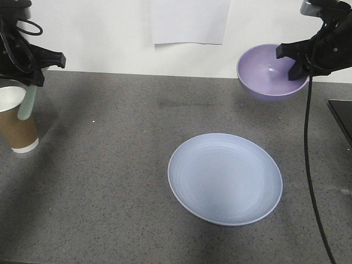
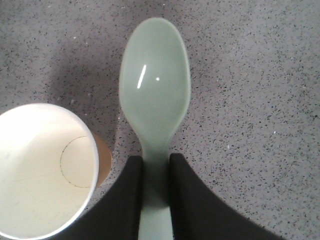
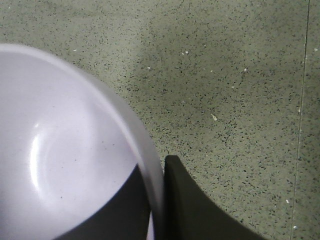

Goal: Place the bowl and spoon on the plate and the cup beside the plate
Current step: 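Lower the held lavender bowl onto the blue plate with the right gripper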

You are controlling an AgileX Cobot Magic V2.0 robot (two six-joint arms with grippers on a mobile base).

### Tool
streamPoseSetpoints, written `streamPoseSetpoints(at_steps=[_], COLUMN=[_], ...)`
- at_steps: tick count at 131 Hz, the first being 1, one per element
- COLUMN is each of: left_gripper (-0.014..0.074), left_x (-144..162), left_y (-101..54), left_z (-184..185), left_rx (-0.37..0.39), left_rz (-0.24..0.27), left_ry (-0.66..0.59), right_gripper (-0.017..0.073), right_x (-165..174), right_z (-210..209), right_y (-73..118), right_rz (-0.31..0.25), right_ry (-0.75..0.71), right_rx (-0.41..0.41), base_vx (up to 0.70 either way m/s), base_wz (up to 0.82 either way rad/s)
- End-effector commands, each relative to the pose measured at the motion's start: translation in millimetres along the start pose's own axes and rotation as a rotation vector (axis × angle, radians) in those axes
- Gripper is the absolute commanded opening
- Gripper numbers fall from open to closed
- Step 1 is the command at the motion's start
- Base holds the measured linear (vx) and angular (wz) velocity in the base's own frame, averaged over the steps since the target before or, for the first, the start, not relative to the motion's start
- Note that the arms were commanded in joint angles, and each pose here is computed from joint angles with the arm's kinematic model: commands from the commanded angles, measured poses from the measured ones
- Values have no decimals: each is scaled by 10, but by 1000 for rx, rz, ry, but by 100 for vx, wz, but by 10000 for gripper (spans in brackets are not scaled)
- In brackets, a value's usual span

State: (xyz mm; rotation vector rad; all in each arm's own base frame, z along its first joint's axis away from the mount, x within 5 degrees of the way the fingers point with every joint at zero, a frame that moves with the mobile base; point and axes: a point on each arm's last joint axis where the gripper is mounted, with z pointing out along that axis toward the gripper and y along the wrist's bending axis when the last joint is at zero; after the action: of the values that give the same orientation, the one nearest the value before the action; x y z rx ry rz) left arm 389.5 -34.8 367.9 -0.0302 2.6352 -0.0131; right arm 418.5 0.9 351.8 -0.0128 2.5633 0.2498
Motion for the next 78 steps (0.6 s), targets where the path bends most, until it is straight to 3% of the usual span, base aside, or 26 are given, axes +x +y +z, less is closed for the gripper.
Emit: streamPoseSetpoints(at_steps=[1,31,47,65,78], left_gripper=[-7,-7,-7,-7,-7], left_x=[-59,-59,-59,-59,-59], left_y=[-13,-13,-13,-13,-13], left_z=[-328,-328,-328,-328,-328], left_rx=[16,16,16,16,16], left_rz=[-1,-1,-1,-1,-1], left_ry=[-122,-122,-122,-122,-122], right_gripper=[-4,-4,-4,0,4], right_x=[-107,-156,-99,34,150], right_z=[-347,-355,-322,-151,-11], right_y=[54,57,78,269,386], right_rz=[-15,-1,-10,-129,-179], right_ry=[-137,-191,-123,8,72], right_rx=[-5,-9,-37,-113,-132], base_vx=[0,0,0,0,0], base_wz=[0,0,0,0,0])
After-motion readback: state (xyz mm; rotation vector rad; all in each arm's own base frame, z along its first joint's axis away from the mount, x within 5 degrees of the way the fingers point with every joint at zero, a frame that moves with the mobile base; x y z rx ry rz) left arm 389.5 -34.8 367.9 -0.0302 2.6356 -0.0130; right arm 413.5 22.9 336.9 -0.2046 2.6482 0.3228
